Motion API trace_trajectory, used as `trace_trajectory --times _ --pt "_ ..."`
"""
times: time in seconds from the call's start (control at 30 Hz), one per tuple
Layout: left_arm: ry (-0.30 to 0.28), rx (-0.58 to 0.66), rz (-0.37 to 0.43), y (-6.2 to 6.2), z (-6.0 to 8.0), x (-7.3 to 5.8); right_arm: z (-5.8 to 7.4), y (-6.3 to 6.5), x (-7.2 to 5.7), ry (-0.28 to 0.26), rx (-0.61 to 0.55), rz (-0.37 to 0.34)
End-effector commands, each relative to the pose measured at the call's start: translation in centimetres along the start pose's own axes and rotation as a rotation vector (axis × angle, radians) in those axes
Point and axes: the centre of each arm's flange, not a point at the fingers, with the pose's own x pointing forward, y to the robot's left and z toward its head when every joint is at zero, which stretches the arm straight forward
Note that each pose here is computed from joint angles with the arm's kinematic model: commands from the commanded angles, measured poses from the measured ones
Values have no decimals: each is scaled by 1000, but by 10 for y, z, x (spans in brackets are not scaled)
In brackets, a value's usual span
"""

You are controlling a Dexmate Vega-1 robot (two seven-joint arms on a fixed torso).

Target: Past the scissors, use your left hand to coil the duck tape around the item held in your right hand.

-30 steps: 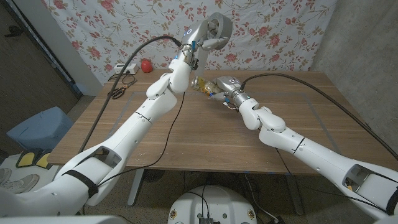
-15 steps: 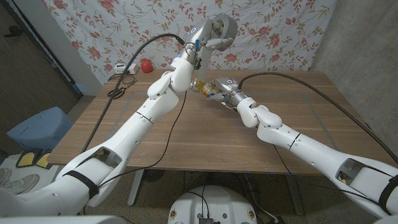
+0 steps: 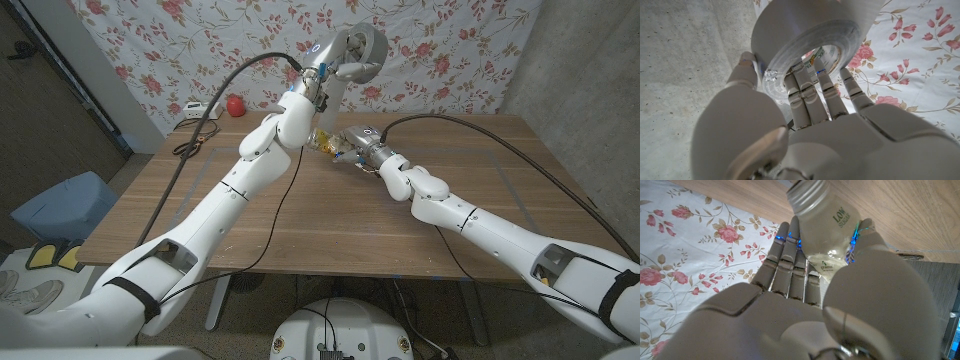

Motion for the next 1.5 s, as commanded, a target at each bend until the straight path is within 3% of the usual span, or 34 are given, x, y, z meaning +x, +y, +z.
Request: trace_trajectory --times 0.03,0.4,0.7,0.9,1.1,1.5 --pt "-28 -4 -45 9 12 -8 -17 4 7 33 12 30" --pt "-55 -29 -118 14 22 -16 -31 4 13 69 32 27" --pt "-19 -149 -179 15 17 -27 -47 -5 16 116 71 -12" --pt "27 -224 -237 8 12 -37 -50 -13 16 116 60 -41" --pt "61 -338 -310 -2 2 -38 -49 -18 20 109 52 -51" --pt "36 -415 -426 -9 9 -35 -56 -21 23 113 62 -61"
